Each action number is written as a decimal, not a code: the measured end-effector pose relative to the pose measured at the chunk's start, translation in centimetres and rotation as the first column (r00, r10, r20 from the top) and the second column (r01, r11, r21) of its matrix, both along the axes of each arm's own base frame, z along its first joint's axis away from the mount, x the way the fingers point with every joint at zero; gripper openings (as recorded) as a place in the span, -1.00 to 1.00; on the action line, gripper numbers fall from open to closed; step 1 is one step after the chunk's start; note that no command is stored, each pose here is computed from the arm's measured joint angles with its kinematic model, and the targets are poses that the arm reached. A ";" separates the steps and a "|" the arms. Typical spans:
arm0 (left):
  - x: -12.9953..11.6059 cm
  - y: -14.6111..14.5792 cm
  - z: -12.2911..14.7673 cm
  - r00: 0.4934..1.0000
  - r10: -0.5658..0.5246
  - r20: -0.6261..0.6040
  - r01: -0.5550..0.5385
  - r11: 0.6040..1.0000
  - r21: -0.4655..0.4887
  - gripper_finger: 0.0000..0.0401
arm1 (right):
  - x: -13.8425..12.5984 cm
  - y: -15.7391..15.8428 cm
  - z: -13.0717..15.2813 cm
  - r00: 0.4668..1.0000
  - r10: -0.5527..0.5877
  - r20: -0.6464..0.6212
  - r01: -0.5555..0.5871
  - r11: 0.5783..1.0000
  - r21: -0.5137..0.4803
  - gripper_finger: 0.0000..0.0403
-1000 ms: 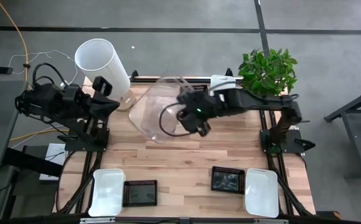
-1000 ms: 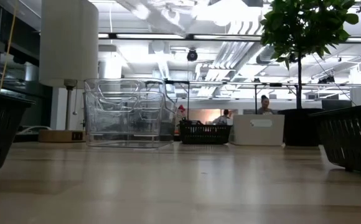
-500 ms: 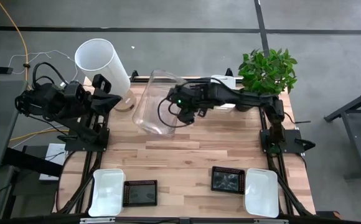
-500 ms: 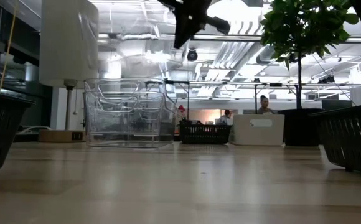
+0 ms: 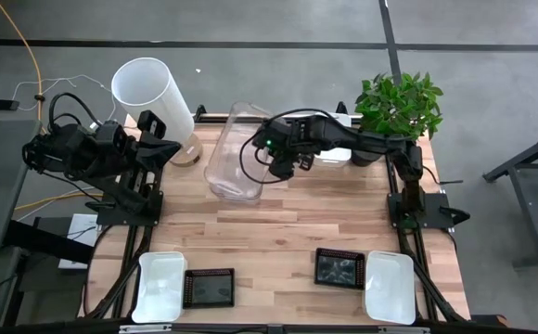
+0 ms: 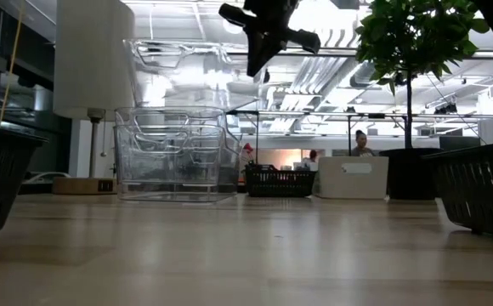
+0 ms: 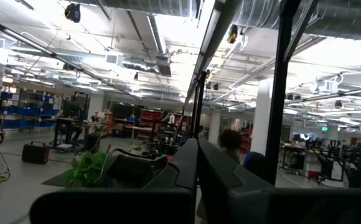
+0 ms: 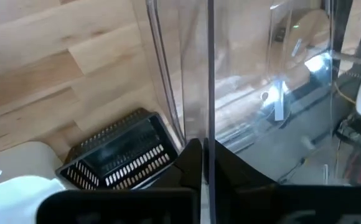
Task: Stack baskets by color
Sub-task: Stack the right transparent bin on top of the left transparent bins
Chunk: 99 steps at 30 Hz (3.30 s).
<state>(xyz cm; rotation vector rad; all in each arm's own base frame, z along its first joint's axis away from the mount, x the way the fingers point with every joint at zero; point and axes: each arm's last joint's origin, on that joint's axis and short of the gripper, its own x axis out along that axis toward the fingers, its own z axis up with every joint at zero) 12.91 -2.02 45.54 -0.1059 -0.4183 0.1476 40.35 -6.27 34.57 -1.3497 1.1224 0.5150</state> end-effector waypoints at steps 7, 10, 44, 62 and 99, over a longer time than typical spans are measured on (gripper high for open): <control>0.0 0.0 0.0 1.000 0.000 0.000 0.000 1.000 0.000 -1.00 | 0.5 0.0 -1.4 0.999 0.003 -0.048 -0.002 1.000 0.012 -1.00; 0.0 0.0 0.0 1.000 -0.001 -0.001 0.001 1.000 0.000 -1.00 | 0.7 0.3 -2.9 0.995 0.016 -0.095 -0.015 1.000 0.004 -1.00; 0.0 0.0 0.0 1.000 0.003 -0.002 -0.003 1.000 0.008 -1.00 | 1.6 3.6 -4.6 0.994 0.104 -0.046 -0.098 0.989 0.108 -1.00; 0.0 0.0 0.0 1.000 0.003 -0.003 -0.002 1.000 0.008 -1.00 | 1.9 3.5 -4.5 0.997 -0.076 0.020 0.069 0.970 0.232 -0.72; 0.0 0.0 -1.8 0.979 0.023 -0.201 -0.004 0.996 0.092 -1.00 | -1.3 3.8 -12.3 0.500 -0.833 -0.236 0.728 0.257 0.635 -0.99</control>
